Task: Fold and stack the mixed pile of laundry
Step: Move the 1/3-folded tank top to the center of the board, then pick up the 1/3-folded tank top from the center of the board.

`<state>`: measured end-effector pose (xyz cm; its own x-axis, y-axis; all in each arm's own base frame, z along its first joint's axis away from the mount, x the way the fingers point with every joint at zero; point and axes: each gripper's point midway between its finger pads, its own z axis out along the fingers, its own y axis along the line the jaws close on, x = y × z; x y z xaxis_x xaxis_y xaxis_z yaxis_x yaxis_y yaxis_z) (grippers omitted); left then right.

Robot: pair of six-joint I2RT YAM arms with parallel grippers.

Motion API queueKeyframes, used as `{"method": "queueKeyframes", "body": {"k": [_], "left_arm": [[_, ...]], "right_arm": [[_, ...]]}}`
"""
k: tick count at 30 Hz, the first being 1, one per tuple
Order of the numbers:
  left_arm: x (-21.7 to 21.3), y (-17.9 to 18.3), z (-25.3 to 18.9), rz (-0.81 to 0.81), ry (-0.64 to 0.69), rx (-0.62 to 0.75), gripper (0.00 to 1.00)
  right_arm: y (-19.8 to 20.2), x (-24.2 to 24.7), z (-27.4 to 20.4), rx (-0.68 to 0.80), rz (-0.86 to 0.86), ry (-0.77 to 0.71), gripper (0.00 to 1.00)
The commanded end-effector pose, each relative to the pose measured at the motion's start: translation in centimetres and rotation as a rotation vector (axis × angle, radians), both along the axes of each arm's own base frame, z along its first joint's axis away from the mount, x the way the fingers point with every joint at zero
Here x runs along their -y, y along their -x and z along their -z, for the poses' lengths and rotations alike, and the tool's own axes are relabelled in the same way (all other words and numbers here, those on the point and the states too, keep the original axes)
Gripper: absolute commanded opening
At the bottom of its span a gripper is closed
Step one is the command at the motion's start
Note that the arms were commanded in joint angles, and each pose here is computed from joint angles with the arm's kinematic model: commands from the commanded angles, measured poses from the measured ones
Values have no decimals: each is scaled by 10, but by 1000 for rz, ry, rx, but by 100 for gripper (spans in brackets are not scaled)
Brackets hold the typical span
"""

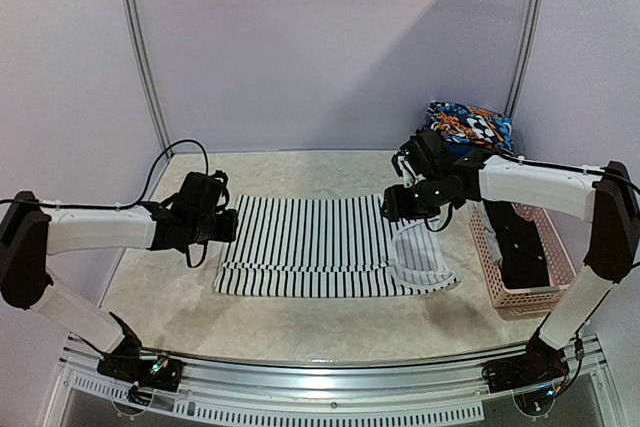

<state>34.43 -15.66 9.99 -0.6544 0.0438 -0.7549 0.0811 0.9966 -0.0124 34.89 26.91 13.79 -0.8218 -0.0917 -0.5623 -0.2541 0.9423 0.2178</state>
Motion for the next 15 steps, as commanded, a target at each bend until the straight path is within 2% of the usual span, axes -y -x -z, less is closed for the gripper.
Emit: {"method": "queueKeyframes", "body": {"k": [1,6,15], "left_arm": [[6,-33,-1,67,86,-28,48],[-4,-64,6,41,100,-46,47],[-24,-113,27,12,122,-99,46]], "right_arm": [[-9,4,2,17,-8,37,59],[-2,2,-3,13,-34,5,60],[-6,3,-8,63,-42,-27,74]]}}
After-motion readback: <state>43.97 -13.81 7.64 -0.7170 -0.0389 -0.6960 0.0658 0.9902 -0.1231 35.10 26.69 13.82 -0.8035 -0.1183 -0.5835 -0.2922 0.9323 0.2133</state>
